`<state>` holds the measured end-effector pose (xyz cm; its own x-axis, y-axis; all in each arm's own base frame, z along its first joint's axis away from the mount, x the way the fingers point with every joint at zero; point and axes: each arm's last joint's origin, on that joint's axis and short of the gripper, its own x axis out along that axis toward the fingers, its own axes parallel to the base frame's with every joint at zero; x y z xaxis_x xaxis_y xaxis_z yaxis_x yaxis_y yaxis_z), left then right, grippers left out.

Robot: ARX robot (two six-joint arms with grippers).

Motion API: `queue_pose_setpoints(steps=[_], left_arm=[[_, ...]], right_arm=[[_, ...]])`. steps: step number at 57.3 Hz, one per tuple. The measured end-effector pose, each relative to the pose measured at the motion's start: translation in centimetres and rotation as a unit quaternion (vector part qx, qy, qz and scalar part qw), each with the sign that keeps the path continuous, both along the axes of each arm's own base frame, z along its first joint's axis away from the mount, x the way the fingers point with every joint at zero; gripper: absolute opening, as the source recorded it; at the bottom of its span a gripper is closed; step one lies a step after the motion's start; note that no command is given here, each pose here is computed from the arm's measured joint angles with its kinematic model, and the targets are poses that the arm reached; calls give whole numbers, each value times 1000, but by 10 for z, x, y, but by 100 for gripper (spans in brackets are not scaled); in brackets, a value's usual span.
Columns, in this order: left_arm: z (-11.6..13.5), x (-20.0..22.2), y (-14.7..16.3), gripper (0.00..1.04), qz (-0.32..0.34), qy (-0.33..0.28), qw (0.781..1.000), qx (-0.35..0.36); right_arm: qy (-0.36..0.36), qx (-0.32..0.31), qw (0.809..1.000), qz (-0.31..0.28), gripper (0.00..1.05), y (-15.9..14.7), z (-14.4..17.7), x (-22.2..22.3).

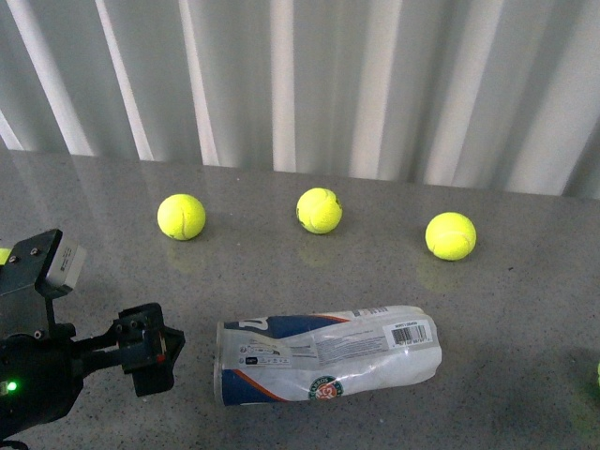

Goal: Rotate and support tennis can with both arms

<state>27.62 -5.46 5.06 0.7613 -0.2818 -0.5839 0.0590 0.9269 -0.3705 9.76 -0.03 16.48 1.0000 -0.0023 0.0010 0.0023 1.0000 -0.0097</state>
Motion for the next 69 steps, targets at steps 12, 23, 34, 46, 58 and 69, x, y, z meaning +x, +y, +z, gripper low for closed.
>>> queue_pose_setpoints(steps=[12,23,34,46,58,69], left_arm=[[2,4,-11,98,-2,-7,996,-87],[2,-2,-40,98,-27,-3,988,-154],[-1,-9,-60,98,-44,11,983,-178],[-11,-19,-85,98,-65,26,981,-181],[-20,-20,-99,87,-58,24,983,-170],[-20,-20,-100,55,-56,21,985,-163]], right_arm=[[0,0,1000,0,97,0,0,0],[0,0,1000,0,97,0,0,0],[0,0,1000,0,97,0,0,0],[0,0,1000,0,97,0,0,0],[0,0,1000,0,97,0,0,0],[0,0,1000,0,97,0,0,0]])
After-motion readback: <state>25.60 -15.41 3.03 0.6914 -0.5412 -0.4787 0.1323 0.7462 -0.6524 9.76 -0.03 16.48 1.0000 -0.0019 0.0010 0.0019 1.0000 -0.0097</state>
